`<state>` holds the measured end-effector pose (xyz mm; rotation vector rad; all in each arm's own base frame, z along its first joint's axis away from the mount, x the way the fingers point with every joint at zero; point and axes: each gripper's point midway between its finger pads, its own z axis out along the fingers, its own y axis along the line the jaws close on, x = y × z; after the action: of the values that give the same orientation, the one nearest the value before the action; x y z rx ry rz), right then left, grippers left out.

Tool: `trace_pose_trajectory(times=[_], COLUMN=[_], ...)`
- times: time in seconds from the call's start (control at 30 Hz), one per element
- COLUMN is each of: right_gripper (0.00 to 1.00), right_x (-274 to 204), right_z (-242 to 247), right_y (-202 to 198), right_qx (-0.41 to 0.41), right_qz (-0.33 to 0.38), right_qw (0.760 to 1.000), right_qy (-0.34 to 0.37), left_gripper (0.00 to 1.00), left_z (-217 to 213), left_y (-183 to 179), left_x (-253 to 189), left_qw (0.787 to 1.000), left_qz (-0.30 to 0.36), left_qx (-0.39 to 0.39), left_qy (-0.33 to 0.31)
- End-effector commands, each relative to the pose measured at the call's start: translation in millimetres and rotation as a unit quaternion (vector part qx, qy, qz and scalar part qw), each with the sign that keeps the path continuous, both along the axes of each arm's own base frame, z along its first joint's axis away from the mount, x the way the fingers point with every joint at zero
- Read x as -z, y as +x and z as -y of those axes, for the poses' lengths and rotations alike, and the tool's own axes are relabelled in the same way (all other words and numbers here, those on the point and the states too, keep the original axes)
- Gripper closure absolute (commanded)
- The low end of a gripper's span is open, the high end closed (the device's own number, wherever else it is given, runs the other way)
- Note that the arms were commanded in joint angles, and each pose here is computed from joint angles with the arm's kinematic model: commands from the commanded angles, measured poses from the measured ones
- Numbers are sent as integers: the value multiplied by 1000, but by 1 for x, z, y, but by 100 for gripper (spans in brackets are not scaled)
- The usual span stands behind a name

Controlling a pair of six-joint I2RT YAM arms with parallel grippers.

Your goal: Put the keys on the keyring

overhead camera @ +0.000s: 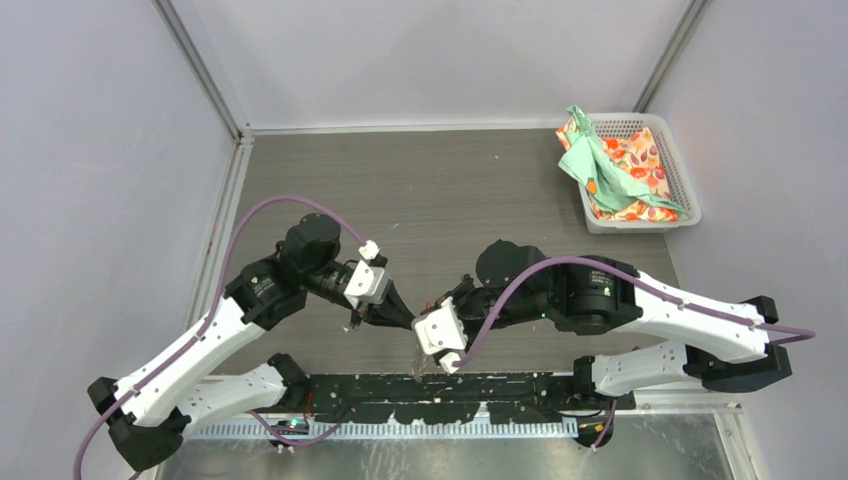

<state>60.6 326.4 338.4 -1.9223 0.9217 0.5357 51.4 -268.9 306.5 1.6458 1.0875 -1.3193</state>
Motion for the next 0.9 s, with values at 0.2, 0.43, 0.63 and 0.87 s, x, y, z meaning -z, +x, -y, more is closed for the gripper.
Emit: trace_pose_trajectory(times=[0.2,0.43,0.63,0.87], right_gripper=[99,99,99,85], right_x=[-34,-24,-27,-32], right_z=[-19,-31,-39,-21], right_y=[3,10,6,12], right_qx=[1,22,34,76], right_qz=[4,-1,-45,-57], right_qw=[998,998,997,993], right_qy=[64,51,58,72], left_gripper=[100,100,100,100], left_z=[-3,-3,-1,4], left_y=[-7,-7,1,14], left_x=[-9,-11,-14,-32], left_qw=[1000,999,999,996], left_qz=[13,17,15,-19], left_qx=[14,14,-16,-77], left_qy=[-22,-25,-28,-48])
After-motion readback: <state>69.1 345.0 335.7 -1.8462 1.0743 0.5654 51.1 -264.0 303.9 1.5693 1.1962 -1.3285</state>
